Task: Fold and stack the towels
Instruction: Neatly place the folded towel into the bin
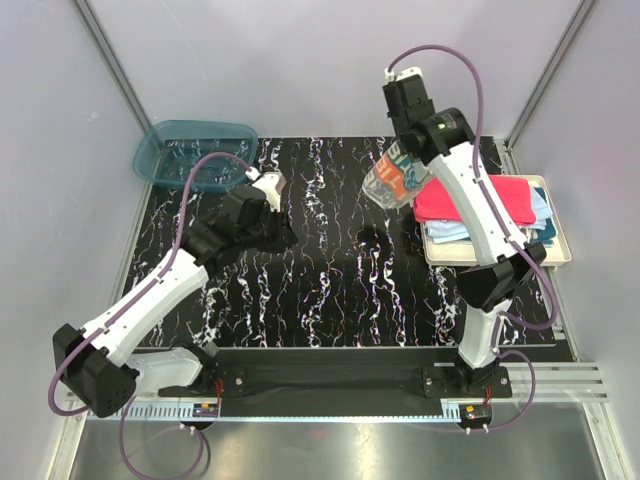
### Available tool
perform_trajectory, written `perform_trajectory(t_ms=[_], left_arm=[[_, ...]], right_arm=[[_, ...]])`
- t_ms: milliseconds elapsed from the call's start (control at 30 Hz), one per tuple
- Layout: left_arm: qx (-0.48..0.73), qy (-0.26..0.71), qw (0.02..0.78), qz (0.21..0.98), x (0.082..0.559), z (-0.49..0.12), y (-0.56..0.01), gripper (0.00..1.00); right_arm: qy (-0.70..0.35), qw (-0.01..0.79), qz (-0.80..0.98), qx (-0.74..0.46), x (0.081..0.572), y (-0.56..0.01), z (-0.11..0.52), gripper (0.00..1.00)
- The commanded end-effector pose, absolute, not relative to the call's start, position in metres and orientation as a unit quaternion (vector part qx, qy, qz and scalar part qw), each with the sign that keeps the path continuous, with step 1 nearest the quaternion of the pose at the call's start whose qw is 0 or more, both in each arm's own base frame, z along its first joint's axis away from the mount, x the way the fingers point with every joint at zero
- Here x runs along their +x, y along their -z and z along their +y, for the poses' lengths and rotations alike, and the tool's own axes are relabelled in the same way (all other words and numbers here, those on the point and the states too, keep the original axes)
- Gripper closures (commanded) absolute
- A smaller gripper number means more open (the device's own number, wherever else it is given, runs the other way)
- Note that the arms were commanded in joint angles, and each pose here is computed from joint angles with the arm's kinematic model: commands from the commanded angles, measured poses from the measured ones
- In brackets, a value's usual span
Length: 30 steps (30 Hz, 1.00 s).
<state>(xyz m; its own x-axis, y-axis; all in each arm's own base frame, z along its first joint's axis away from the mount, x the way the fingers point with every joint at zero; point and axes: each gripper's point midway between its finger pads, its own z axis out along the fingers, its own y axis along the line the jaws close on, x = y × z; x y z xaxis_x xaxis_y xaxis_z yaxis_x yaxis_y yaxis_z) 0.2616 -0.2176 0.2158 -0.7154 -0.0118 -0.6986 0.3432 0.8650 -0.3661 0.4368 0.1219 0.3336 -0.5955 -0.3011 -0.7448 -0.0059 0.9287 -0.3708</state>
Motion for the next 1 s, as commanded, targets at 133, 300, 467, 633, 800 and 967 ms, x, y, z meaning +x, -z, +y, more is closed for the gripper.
perform_trajectory(t_ms=[133, 300, 467, 633, 800, 967], left_arm=[[0.11, 0.264, 0.355, 0.89, 0.261, -0.228, -0.211, 0.76], [0.113, 0.272, 0.345, 0.891, 0.26, -0.233, -0.206, 0.76], [0.117, 0.279, 0.335, 0.892, 0.259, -0.236, -0.202, 0.77], [0.119, 0.283, 0.331, 0.892, 0.257, -0.238, -0.201, 0.77], [0.123, 0.293, 0.32, 0.892, 0.255, -0.243, -0.197, 0.77], [0.124, 0.297, 0.318, 0.892, 0.254, -0.244, -0.197, 0.77]], right_arm=[[0.18, 0.461, 0.868, -0.045, 0.437, -0.367, 0.076, 1.0], [0.171, 0.445, 0.879, -0.001, 0.436, -0.355, 0.03, 1.0], [0.155, 0.426, 0.889, 0.054, 0.44, -0.33, -0.015, 1.0], [0.153, 0.4, 0.893, 0.138, 0.435, -0.296, -0.082, 1.0], [0.142, 0.375, 0.895, 0.196, 0.433, -0.26, -0.119, 1.0], [0.14, 0.334, 0.898, 0.249, 0.431, -0.224, -0.145, 0.97]])
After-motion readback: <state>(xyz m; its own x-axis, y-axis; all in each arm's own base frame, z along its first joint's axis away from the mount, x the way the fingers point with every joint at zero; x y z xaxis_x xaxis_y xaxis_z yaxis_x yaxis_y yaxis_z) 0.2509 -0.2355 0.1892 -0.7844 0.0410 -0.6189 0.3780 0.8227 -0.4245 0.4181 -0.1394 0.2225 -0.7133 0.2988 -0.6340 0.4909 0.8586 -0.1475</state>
